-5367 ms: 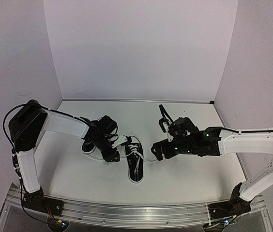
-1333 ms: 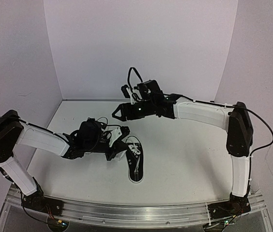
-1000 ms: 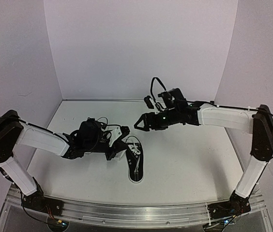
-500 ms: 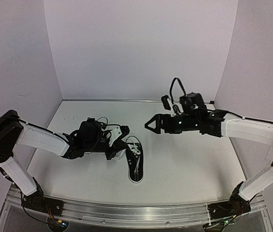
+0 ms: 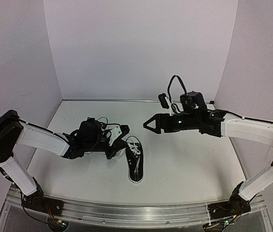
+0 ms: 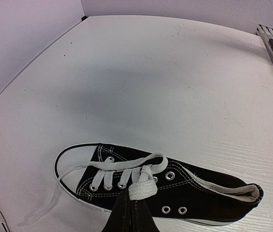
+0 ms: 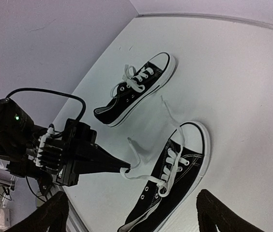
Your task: Tie the shoes
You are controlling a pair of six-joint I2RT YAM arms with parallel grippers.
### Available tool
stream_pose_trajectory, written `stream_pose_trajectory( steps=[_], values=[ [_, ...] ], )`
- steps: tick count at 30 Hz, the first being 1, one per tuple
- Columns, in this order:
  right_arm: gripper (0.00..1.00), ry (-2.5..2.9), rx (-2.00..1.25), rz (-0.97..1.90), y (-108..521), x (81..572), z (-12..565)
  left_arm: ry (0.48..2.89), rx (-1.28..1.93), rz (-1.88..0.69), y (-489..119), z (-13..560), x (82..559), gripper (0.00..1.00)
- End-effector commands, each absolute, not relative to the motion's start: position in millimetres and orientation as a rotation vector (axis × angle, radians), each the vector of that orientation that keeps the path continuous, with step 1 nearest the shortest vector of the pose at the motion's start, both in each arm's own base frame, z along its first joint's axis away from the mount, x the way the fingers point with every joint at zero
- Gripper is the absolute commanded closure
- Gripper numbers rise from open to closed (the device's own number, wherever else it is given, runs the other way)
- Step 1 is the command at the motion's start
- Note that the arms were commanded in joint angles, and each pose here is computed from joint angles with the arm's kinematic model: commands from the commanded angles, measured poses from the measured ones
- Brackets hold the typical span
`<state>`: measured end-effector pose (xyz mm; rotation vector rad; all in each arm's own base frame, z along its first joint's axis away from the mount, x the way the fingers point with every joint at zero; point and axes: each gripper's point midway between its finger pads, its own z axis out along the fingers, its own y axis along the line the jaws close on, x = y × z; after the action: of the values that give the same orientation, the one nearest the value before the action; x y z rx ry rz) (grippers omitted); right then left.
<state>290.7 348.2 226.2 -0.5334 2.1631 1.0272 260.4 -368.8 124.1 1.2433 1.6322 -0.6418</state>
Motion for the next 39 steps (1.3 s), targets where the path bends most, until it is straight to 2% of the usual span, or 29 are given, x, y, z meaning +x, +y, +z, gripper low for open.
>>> stream_pose_trajectory(
  steps=[1, 6, 9, 25, 36, 39],
  values=[
    [0.27, 2.174, -0.632, 1.208, 377, 278, 212, 1.525, 1.191, -0.641, -382, 160, 271, 1.0],
    [0.48, 2.254, -0.641, 1.271, 391, 275, 183, 1.525, 1.18, -0.636, -382, 162, 273, 1.0],
    [0.52, 2.262, -0.646, 1.321, 398, 270, 176, 1.522, 1.177, -0.634, -382, 163, 274, 1.0],
    [0.61, 2.295, -0.655, 1.393, 428, 273, 150, 1.513, 1.186, -0.655, -387, 163, 272, 1.0],
    [0.61, 2.285, -0.669, 1.395, 436, 280, 149, 1.51, 1.196, -0.658, -387, 163, 270, 1.0],
    [0.71, 2.294, -0.668, 1.397, 438, 281, 145, 1.506, 1.198, -0.657, -388, 165, 270, 1.0]
  ],
)
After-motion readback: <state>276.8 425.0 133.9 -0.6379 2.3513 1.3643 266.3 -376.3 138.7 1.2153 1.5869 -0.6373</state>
